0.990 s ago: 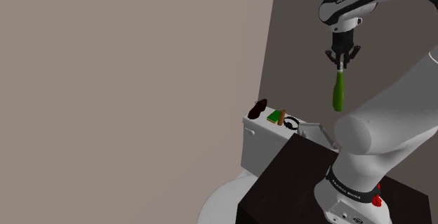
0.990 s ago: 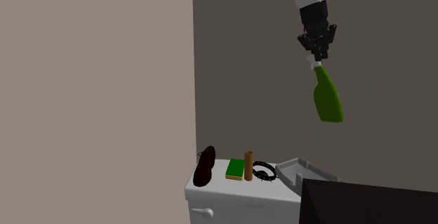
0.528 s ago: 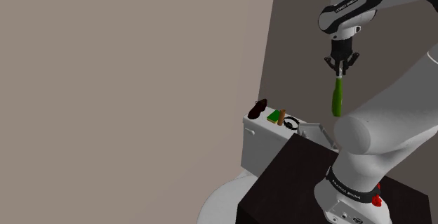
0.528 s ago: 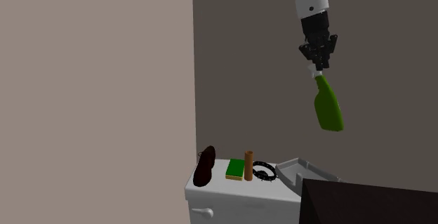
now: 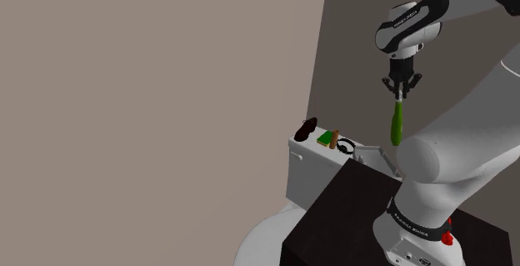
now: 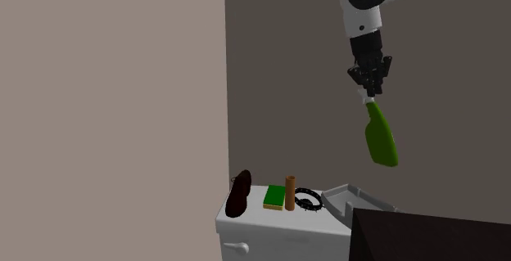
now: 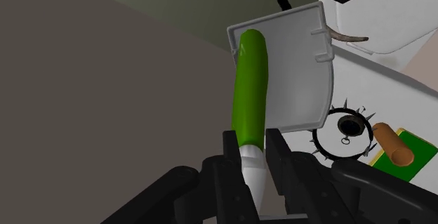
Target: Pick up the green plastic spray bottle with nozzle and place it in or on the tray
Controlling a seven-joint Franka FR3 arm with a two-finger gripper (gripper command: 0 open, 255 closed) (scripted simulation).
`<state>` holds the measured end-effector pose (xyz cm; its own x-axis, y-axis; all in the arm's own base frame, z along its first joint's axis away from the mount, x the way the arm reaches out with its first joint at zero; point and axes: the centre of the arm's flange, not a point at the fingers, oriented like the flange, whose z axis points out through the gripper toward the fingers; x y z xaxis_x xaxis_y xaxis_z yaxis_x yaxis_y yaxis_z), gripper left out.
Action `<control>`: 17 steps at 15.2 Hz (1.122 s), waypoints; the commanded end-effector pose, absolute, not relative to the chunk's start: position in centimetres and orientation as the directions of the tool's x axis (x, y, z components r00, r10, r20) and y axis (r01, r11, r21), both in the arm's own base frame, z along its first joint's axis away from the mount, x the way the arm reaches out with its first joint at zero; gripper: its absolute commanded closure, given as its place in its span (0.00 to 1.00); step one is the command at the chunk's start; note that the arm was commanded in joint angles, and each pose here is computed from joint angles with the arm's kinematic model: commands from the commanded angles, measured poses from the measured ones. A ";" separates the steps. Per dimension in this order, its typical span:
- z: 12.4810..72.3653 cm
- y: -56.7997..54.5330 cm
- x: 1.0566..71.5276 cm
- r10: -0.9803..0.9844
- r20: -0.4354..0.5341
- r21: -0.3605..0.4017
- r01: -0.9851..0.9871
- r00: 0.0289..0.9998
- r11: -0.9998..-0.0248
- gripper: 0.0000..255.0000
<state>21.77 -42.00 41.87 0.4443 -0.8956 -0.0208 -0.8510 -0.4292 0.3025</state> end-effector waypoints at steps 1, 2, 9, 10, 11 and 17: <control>40.7 -41.9 21.8 -0.896 -0.020 0.302 -0.851 0.444 -0.429 1.00; 40.2 -41.9 21.8 -0.896 -0.020 0.302 -0.851 0.444 -0.429 1.00; 36.5 -41.9 21.8 -0.896 -0.020 0.302 -0.851 0.444 -0.429 1.00; 36.0 -41.9 21.8 -0.896 -0.020 0.302 -0.851 0.444 -0.429 1.00; 35.5 -41.9 21.8 -0.896 -0.020 0.302 -0.851 0.444 -0.429 1.00; 32.3 -41.9 21.8 -0.896 -0.020 0.302 -0.851 0.444 -0.429 1.00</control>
<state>21.71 -42.00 32.82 0.4444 -0.8956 -0.0208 -0.8510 -0.4293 0.3025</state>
